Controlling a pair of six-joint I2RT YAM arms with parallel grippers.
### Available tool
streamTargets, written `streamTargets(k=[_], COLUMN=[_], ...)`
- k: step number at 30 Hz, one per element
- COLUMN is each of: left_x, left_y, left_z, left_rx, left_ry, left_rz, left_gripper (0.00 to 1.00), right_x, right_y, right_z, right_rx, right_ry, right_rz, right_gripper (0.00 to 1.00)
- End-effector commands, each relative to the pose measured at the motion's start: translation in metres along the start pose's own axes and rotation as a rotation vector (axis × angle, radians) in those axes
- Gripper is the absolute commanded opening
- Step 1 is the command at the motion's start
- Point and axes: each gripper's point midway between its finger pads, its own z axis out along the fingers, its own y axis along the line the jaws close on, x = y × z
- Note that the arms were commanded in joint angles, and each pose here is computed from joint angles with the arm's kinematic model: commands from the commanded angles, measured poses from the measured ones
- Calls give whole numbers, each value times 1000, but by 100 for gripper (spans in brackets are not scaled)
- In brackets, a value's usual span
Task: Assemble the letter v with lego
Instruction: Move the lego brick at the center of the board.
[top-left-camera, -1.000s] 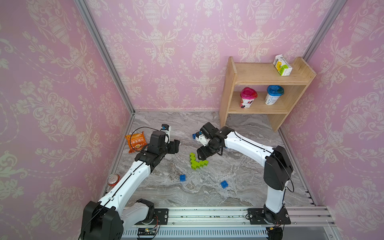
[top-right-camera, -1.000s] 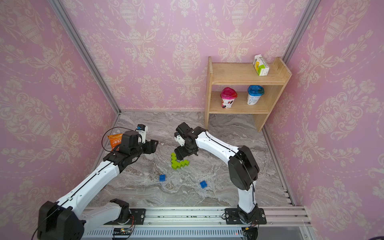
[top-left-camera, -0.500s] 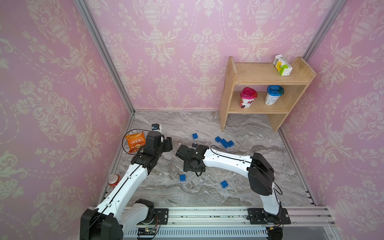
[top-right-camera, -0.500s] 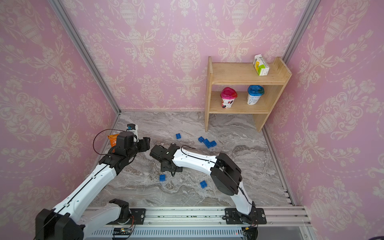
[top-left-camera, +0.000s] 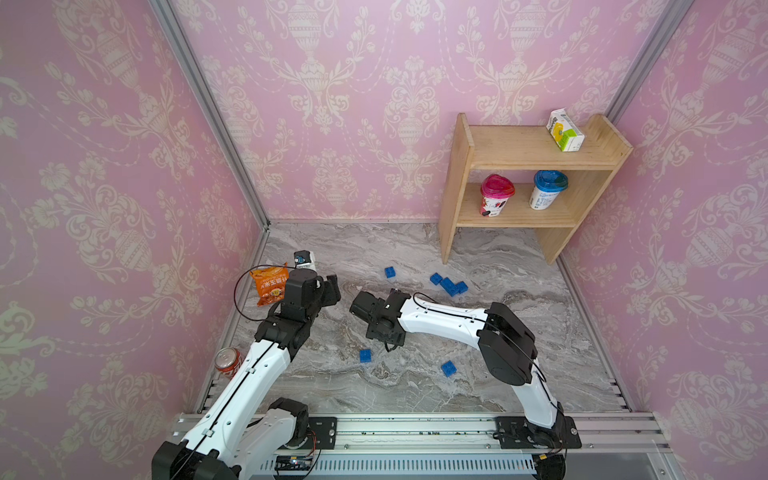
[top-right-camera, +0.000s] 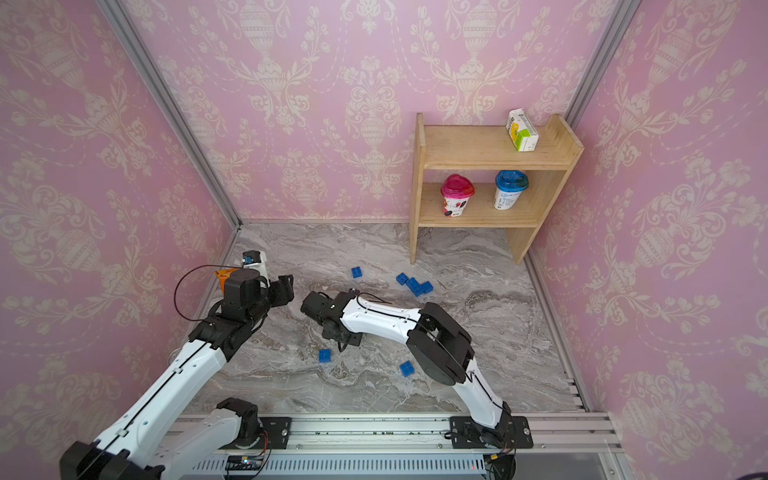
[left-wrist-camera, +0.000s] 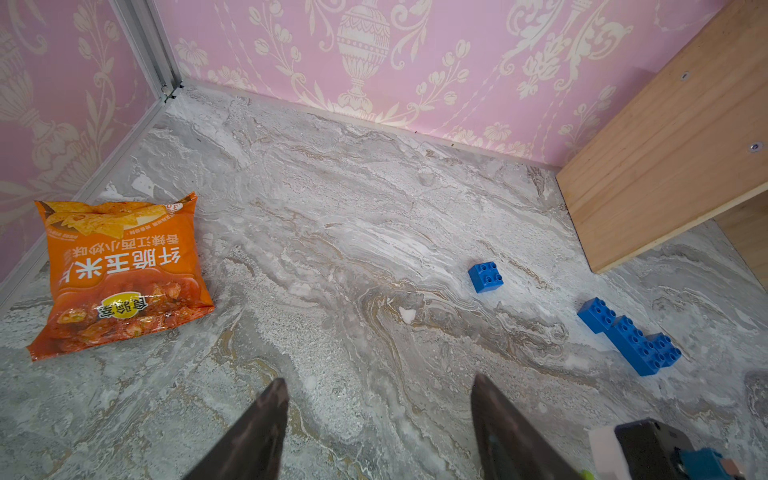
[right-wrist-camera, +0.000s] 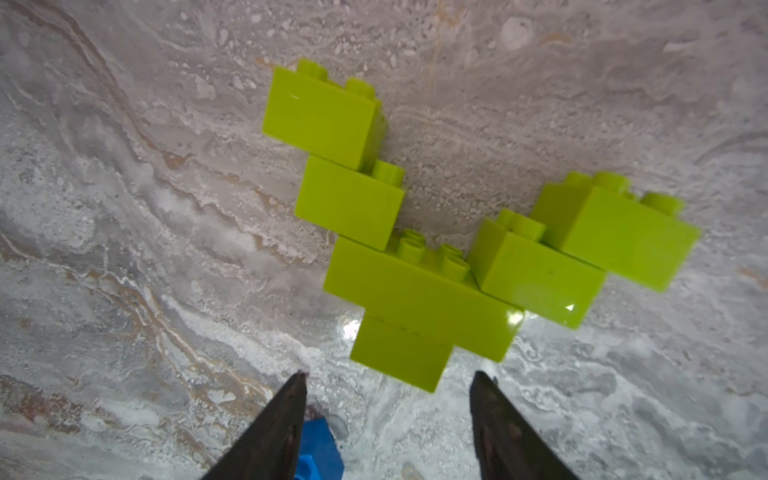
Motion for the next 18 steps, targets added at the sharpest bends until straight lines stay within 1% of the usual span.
streamTargets(k=[1,10,18], left_x=[7,4,3], left_y=[4,0,-1], left_z=[-2,-7,-7], left_rx=[-3,30,38], left_ry=[-5,-30,-36], left_rz=[-23,-30,-33], left_gripper=[70,69,69], right_x=[-3,-4,-12], right_y=[-8,-11,-26], right_z=[12,30,32], right_rx=[21,45,94], right_ry=[-12,-3,-19], right_rz=[51,56,28], right_gripper=[61,57,51])
